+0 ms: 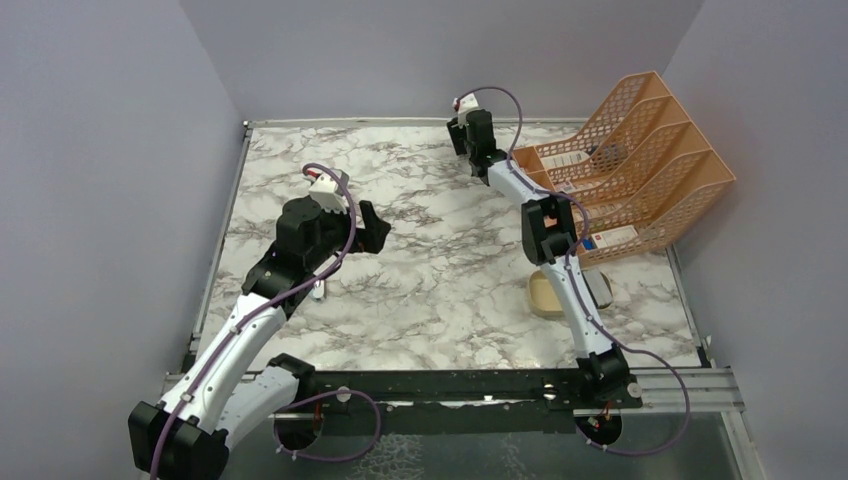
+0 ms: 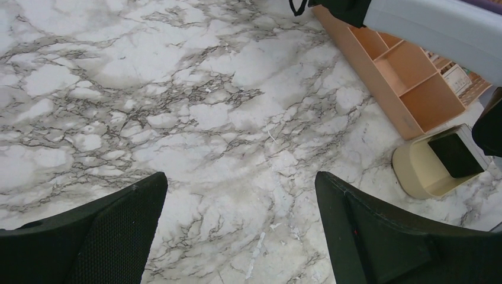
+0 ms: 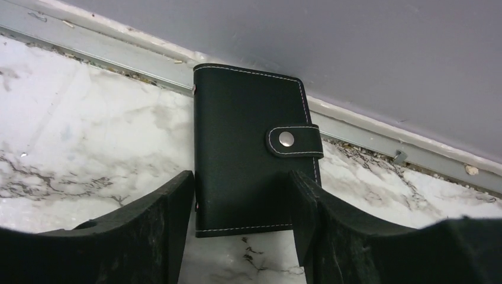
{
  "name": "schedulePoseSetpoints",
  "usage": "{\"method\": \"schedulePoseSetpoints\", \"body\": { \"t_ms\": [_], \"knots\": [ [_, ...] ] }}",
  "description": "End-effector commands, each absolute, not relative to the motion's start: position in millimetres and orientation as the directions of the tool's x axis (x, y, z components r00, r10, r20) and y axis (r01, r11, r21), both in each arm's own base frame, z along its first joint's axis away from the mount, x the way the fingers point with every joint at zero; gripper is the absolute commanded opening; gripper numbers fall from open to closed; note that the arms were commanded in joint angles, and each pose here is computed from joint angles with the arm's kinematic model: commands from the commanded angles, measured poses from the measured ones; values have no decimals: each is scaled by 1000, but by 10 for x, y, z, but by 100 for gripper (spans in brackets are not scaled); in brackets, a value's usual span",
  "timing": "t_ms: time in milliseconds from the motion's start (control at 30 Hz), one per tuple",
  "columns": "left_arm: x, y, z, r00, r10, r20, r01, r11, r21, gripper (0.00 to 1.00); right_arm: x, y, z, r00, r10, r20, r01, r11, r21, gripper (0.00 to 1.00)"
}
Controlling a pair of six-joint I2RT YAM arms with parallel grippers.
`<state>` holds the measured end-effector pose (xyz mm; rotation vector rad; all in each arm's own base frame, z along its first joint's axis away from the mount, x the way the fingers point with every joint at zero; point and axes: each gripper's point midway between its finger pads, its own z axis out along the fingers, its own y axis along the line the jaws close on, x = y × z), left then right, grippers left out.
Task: Put the credit cards into the card holder
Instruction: Move the card holder to the center of the board.
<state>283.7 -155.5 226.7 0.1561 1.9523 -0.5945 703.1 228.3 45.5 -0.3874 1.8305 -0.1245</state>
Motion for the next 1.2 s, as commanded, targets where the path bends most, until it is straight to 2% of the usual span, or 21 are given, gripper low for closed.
{"method": "schedulePoseSetpoints", "body": {
  "t_ms": [0, 400, 600, 1033, 1167],
  "knots": [
    [2856, -1511, 2324, -426, -141, -894, 356, 882, -309, 99, 6931, 2474, 252, -294, -318, -901, -337, 917, -214, 55],
    [2831, -1487, 2395, -405, -149, -902, 358, 882, -307, 99, 6338, 2427, -176, -566, -224, -793, -363, 932, -4, 36],
    [2825, -1482, 2388, -403, -151, -903, 358, 882, -307, 99, 5899, 2460, -161, -647, -198, -737, -388, 917, 95, 33],
    [2876, -1415, 2275, -423, -149, -894, 307, 904, -296, 99, 4277, 2674, -162, -768, -240, -594, -411, 896, 170, 29],
    [2919, -1358, 2215, -443, -175, -879, 247, 919, -308, 99, 3857, 2723, -78, -788, -225, -573, -400, 895, 198, 27]
  ]
}}
